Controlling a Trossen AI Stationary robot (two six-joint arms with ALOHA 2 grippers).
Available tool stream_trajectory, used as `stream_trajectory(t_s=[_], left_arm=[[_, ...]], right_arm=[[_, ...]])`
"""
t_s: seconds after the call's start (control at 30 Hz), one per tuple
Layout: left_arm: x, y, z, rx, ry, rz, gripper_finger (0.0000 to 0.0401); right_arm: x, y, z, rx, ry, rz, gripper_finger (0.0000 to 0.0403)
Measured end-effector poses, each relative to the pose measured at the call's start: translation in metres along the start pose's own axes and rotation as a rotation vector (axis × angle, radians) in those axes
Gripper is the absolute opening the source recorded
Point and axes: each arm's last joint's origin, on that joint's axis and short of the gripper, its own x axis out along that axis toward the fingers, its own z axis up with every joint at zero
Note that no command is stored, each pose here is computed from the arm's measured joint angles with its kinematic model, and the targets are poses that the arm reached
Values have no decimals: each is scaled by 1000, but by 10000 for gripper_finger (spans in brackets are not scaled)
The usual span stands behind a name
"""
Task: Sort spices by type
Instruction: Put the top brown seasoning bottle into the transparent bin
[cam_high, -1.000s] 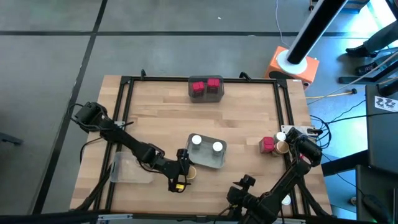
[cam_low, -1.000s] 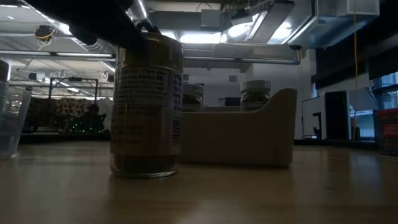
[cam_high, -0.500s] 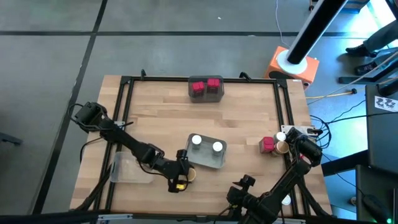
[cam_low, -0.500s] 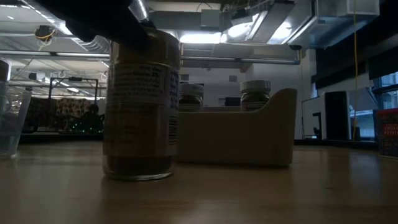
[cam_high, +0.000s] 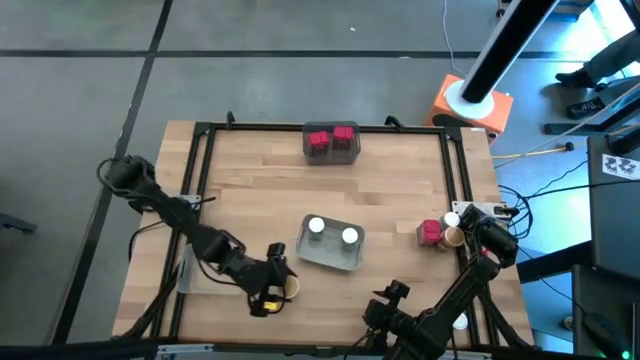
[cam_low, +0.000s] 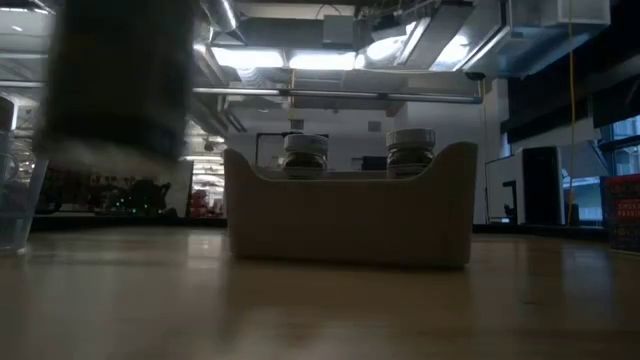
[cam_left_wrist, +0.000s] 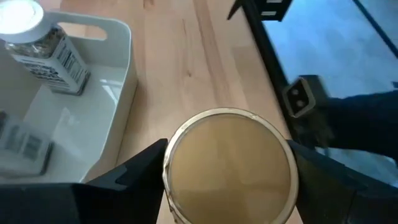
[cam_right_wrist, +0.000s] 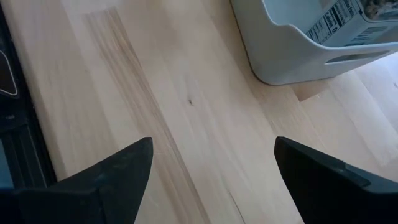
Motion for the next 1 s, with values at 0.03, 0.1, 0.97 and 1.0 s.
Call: stream_trajectory(t_s=[0.03,0.1,0.97,1.0], left_arm=[[-9,-2,2,-3,3,-5,263],[-25,-6,6,-19,9,-16,263],[-153,-24,-70,-299,324,137,265],[-153,-24,-74,-306,331,150,265]], right_arm=[[0,0,0,1,0,0,335],[0,0,0,6,-1,0,335],[3,-1,6,112,-35,-7,335],[4,-1,6,112,-35,-8,335]])
